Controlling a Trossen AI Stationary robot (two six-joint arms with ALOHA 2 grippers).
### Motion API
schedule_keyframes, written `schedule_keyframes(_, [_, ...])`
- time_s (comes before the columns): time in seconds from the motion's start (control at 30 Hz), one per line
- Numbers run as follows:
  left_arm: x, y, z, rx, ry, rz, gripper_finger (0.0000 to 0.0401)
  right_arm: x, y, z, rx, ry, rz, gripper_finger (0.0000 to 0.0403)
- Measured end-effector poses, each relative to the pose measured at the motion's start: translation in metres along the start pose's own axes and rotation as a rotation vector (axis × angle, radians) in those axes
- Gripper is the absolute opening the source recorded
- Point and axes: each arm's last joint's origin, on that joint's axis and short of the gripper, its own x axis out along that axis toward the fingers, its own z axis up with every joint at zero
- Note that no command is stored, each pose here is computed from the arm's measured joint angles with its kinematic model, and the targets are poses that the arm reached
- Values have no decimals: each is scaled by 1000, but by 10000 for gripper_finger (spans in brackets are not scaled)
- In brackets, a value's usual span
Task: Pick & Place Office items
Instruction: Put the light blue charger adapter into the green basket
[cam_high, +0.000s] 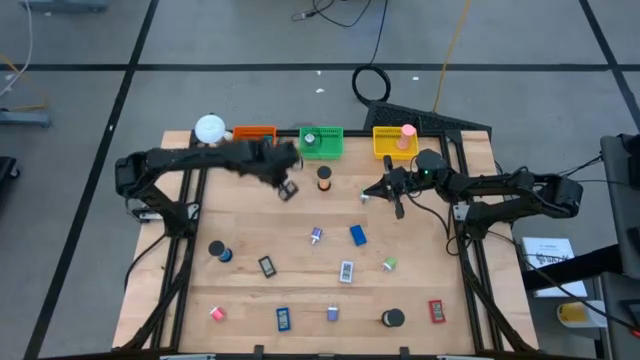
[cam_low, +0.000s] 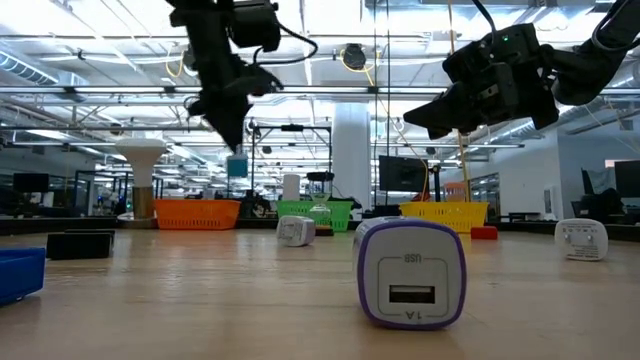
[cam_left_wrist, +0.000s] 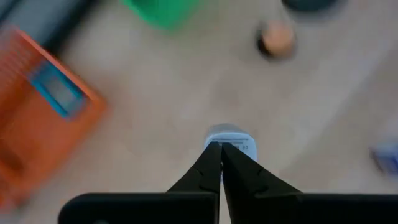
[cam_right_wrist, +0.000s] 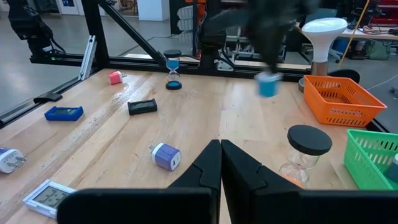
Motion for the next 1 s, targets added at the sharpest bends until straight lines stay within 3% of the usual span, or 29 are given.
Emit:
schedule_keyframes(0.23, [0, 47, 48, 45, -169, 44, 5, 0, 0, 1, -5, -7, -1, 0])
schedule_keyframes(0.57, [55, 62, 112, 187, -124, -44, 3, 0, 0, 2, -14, -23, 0, 0])
schedule_keyframes(0.8, [88, 70, 121, 225, -38, -41, 3, 0, 0, 2, -14, -22, 0, 0])
schedule_keyframes(1.0, [94, 76, 121, 216, -27, -52, 3, 0, 0, 2, -15, -23, 0, 0])
